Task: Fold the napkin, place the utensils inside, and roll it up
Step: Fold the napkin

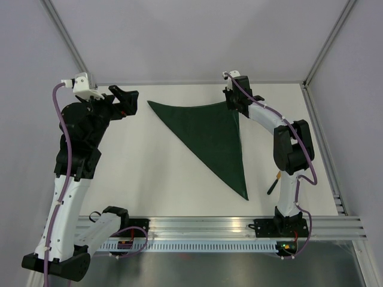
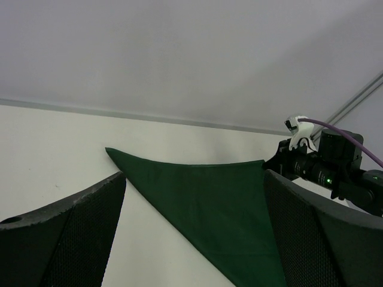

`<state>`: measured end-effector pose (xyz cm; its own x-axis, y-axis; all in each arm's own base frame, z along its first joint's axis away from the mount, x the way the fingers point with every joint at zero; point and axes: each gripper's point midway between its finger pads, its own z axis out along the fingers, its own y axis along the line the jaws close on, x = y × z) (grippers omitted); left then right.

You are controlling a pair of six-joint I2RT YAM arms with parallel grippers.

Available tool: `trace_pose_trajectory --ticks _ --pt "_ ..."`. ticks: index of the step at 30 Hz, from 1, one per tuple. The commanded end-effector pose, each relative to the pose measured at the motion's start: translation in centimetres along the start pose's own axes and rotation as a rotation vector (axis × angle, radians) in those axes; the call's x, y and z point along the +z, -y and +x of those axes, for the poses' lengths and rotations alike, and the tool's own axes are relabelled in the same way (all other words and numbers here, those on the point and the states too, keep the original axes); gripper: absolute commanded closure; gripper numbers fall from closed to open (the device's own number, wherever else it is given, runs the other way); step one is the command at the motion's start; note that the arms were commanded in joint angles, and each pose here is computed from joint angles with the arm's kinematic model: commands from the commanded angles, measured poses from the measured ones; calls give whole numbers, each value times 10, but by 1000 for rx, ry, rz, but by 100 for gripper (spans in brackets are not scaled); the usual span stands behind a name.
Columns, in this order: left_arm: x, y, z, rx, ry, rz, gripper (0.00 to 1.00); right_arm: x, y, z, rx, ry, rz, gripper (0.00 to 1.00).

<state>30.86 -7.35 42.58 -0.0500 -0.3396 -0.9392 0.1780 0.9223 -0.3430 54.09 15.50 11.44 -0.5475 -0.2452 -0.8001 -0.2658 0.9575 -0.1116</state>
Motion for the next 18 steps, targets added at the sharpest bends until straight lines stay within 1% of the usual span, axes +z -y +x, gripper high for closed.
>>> trace_pose_trajectory --ticks 1,10,12,15,16,18 --pt "1 8 -6 -36 20 36 0 2 3 -11 16 18 6 100" --pt "3 6 1 -41 9 32 0 13 6 6 7 -18 32 99" --pt "4 5 4 -44 4 31 0 16 10 8 7 -26 49 95" --pt "4 5 6 -44 6 30 0 22 15 13 7 -41 74 80" --pt "4 4 7 -44 3 28 0 23 18 15 7 -50 89 72" --pt "3 4 8 -44 6 30 0 28 23 19 5 -64 109 62"
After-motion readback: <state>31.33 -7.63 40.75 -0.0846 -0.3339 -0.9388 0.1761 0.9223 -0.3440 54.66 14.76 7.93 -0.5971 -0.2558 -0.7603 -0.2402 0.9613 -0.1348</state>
